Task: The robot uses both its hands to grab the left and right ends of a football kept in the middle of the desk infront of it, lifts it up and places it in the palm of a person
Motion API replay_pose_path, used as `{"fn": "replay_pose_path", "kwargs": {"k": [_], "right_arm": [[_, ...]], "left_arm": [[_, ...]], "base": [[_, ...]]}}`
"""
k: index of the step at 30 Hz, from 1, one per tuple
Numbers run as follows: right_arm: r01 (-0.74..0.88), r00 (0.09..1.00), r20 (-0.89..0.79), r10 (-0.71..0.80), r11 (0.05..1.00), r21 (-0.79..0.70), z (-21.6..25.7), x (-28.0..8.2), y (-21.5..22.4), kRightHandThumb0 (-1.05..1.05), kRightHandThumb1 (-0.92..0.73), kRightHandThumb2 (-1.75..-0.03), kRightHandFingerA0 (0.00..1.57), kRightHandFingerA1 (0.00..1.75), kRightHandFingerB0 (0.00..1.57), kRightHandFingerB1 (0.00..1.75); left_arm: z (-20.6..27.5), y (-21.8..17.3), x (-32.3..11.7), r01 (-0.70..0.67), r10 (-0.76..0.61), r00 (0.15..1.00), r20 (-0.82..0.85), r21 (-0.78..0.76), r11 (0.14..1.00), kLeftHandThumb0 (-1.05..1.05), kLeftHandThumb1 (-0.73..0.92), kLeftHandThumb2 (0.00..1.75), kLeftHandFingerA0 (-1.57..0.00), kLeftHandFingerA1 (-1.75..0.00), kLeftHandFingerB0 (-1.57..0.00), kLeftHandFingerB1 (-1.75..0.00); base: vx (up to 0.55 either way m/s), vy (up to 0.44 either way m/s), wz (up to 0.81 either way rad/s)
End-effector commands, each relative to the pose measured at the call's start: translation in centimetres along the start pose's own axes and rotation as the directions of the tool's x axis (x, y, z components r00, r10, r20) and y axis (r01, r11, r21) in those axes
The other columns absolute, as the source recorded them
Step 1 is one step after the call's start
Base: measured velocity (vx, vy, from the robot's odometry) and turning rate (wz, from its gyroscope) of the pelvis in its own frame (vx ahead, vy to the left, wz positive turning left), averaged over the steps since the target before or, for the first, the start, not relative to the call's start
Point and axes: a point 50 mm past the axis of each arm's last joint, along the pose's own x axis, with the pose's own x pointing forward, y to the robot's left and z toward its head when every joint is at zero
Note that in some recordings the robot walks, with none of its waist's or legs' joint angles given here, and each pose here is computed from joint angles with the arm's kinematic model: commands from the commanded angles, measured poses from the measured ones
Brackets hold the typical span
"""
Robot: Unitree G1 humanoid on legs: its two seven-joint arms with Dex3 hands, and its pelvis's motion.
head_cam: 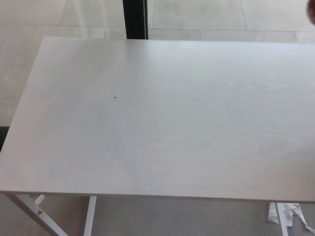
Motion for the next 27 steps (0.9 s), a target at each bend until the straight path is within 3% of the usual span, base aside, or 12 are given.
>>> {"fn": "replay_pose_path", "kwargs": {"k": [1, 7, 8, 11, 12, 13, 14, 18, 19, 22, 23, 27], "right_arm": [[0.190, 0.955, 0.260, -0.141, 0.967, -0.172, 3.0, -4.4, -13.9, -0.63, -0.76, -0.63, 0.79, 0.68, 0.54, 0.40], [0.312, 0.949, 0.090, -0.301, 0.940, -0.141, -0.7, -3.0, -16.3, -0.60, -0.70, -0.61, 0.81, 0.77, 0.52, 0.42], [0.313, 0.949, 0.075, -0.305, 0.937, -0.154, -0.9, -3.0, -15.9, -0.62, -0.60, -0.99, 0.79, 0.86, 0.45, 0.58], [0.274, 0.961, 0.011, -0.275, 0.955, -0.113, -1.2, -2.8, -13.6, -0.64, -0.70, -0.61, 0.65, 1.01, 0.38, 0.49], [0.261, 0.965, -0.012, -0.263, 0.961, -0.092, -1.2, -2.5, -12.6, -0.71, -0.58, -0.95, 0.71, 1.06, 0.27, 0.57], [0.257, 0.965, -0.030, -0.259, 0.964, -0.073, -1.2, -2.3, -11.9, -0.64, -0.68, -0.62, 0.54, 1.28, 0.25, 0.50], [0.248, 0.964, -0.083, -0.251, 0.968, -0.047, -1.1, -1.3, -10.2, -0.65, -0.55, -0.94, 0.67, 1.11, 0.23, 0.58], [0.190, 0.955, -0.244, -0.168, 0.980, 0.066, -0.8, 1.7, -4.6, -0.47, -0.72, -0.61, 0.16, 0.87, 0.22, 0.53], [0.176, 0.955, -0.261, -0.138, 0.976, 0.127, -0.7, 2.2, -3.4, -0.43, -0.74, -0.62, 0.12, 0.79, 0.27, 0.55], [0.220, 0.939, -0.313, -0.146, 0.951, 0.218, -0.1, 4.1, -0.4, -0.49, -0.76, -0.63, 0.09, 0.96, 0.16, 0.55], [0.225, 0.939, -0.312, -0.148, 0.947, 0.229, 0.0, 4.5, 0.0, -0.50, -0.79, -0.62, 0.10, 0.85, 0.13, 0.49], [0.312, 0.921, -0.314, -0.231, 0.920, 0.236, -1.4, 4.8, -1.2, -0.57, -0.62, -0.87, 0.26, 0.79, 0.14, 0.54]], "left_arm": [[-4.8, 16.0, -18.4, -0.567, 0.655, 0.668, 0.353, -0.328, 0.756, -0.82, 0.86, 0.66, -0.57, -0.66, -0.32, -0.41], [-7.6, 16.6, -18.7, -0.658, 0.744, 0.626, 0.233, -0.354, 0.665, -0.75, 0.92, 0.67, -0.54, -0.66, -0.30, -0.39], [-7.8, 16.4, -18.8, -0.662, 0.754, 0.616, 0.230, -0.368, 0.653, -0.70, 0.92, 0.67, -0.53, -0.72, -0.29, -0.40], [-8.5, 16.0, -17.4, -0.710, 0.761, 0.635, 0.136, -0.286, 0.643, -0.70, 0.75, 1.09, -0.49, -0.75, -0.26, -0.51], [-9.0, 16.1, -16.1, -0.711, 0.741, 0.668, 0.067, -0.236, 0.662, -0.69, 0.84, 0.65, -0.48, -0.68, -0.23, -0.34], [-9.4, 16.0, -15.2, -0.706, 0.723, 0.690, 0.028, -0.196, 0.681, -0.68, 0.83, 0.65, -0.45, -0.57, -0.21, -0.33], [-10.1, 15.8, -13.0, -0.677, 0.674, 0.736, -0.070, -0.108, 0.728, -0.71, 0.60, 0.91, -0.39, -0.62, -0.14, -0.44], [-8.1, 13.1, -9.1, -0.495, 0.492, 0.861, -0.128, 0.012, 0.869, -0.59, 0.70, 0.61, -0.11, -0.73, -0.14, -0.42], [-7.6, 12.4, -8.7, -0.480, 0.478, 0.870, -0.122, 0.008, 0.877, -0.37, 0.55, 1.06, -0.10, -0.61, -0.01, -0.53], [-7.7, 10.8, -7.4, -0.446, 0.450, 0.878, -0.165, 0.062, 0.893, -0.37, 0.57, 1.09, -0.11, -0.61, 0.00, -0.51], [-8.3, 10.3, -7.2, -0.437, 0.442, 0.878, -0.182, 0.073, 0.897, -0.60, 0.76, 0.63, -0.14, -0.77, -0.20, -0.42], [-11.6, 9.3, -7.0, -0.362, 0.341, 0.881, -0.327, -0.004, 0.932, -0.58, 0.75, 0.64, -0.24, -0.66, -0.26, -0.45]], "base": [[0.00, 0.000, 0.00], [0.00, 0.000, 0.00], [0.00, 0.000, 0.00], [0.00, 0.000, 0.00], [0.00, 0.000, 0.00], [0.00, 0.000, 0.00], [0.00, 0.000, 0.00], [0.00, 0.000, 0.00], [0.00, 0.000, 0.00], [0.00, 0.000, 0.00], [0.00, 0.000, 0.00], [0.00, 0.000, 0.00]]}}
